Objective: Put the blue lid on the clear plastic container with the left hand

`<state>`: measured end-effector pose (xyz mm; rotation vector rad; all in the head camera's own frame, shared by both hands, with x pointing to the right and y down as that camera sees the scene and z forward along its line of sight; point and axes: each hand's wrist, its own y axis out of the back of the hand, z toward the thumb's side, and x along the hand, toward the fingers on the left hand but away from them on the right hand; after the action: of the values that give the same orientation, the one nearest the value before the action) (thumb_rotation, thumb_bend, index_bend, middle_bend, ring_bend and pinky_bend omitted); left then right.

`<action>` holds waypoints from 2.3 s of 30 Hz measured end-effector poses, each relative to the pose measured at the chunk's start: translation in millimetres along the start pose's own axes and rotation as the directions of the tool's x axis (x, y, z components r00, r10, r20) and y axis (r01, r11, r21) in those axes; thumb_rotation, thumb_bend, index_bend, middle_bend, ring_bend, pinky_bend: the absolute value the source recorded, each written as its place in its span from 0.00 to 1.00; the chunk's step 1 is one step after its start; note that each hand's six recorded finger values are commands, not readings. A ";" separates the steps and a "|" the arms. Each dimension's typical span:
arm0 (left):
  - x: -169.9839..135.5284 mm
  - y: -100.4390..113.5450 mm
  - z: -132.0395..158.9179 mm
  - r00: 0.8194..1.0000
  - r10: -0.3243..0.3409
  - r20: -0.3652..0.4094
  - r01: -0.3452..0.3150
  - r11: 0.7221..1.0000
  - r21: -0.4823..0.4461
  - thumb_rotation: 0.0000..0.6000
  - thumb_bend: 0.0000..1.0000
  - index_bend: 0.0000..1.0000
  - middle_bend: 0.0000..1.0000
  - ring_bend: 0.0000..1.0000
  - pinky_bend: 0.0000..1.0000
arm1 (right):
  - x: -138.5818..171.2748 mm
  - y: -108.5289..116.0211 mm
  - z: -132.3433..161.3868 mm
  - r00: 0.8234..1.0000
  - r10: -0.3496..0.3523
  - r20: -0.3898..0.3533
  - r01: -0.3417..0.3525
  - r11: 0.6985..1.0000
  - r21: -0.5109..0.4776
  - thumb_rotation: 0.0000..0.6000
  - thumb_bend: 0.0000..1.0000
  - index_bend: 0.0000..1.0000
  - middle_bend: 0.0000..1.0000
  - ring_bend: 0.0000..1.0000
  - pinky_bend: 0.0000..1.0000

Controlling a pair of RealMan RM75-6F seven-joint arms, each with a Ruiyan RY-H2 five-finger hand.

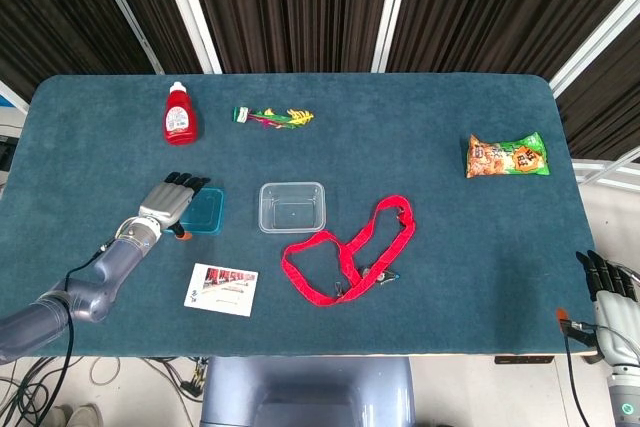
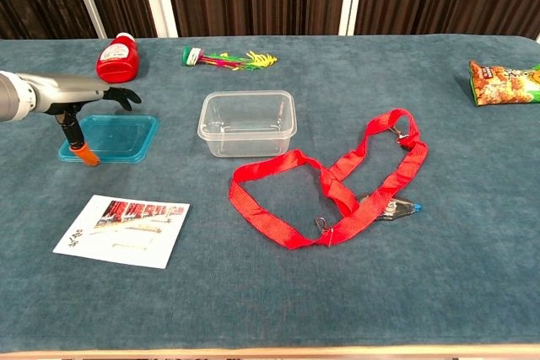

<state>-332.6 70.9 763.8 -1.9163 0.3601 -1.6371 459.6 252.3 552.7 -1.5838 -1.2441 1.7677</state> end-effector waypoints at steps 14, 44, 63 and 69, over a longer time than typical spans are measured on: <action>1.0 -4.4 -0.5 1.000 -0.017 -0.006 0.017 1.000 0.019 1.00 0.08 0.00 0.10 0.00 0.00 | -0.4 -0.8 -0.5 1.000 0.007 0.005 -0.007 1.000 -0.002 1.00 0.39 0.06 0.04 0.02 0.00; 2.1 -4.0 -8.0 0.999 0.004 -0.041 -0.002 0.999 0.037 1.00 0.23 0.00 0.45 0.03 0.00 | -0.4 -1.8 -1.4 1.000 0.017 0.018 -0.017 1.000 -0.021 1.00 0.39 0.06 0.04 0.02 0.00; -6.8 5.1 -14.2 0.999 0.012 -0.049 -0.012 1.000 -0.006 1.00 0.23 0.01 0.47 0.03 0.00 | -0.4 -2.5 -1.6 0.999 0.025 0.024 -0.024 0.999 -0.029 1.00 0.39 0.06 0.04 0.02 0.00; -9.6 7.7 -15.6 0.999 0.011 -0.051 -0.013 1.000 -0.028 1.00 0.23 0.01 0.46 0.03 0.00 | -0.4 -2.4 -1.2 0.999 0.024 0.022 -0.023 0.999 -0.032 1.00 0.39 0.06 0.04 0.02 0.00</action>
<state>-348.3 66.2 752.6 -1.8922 0.4169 -1.6838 460.3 253.5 555.0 -1.6071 -1.2751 1.7928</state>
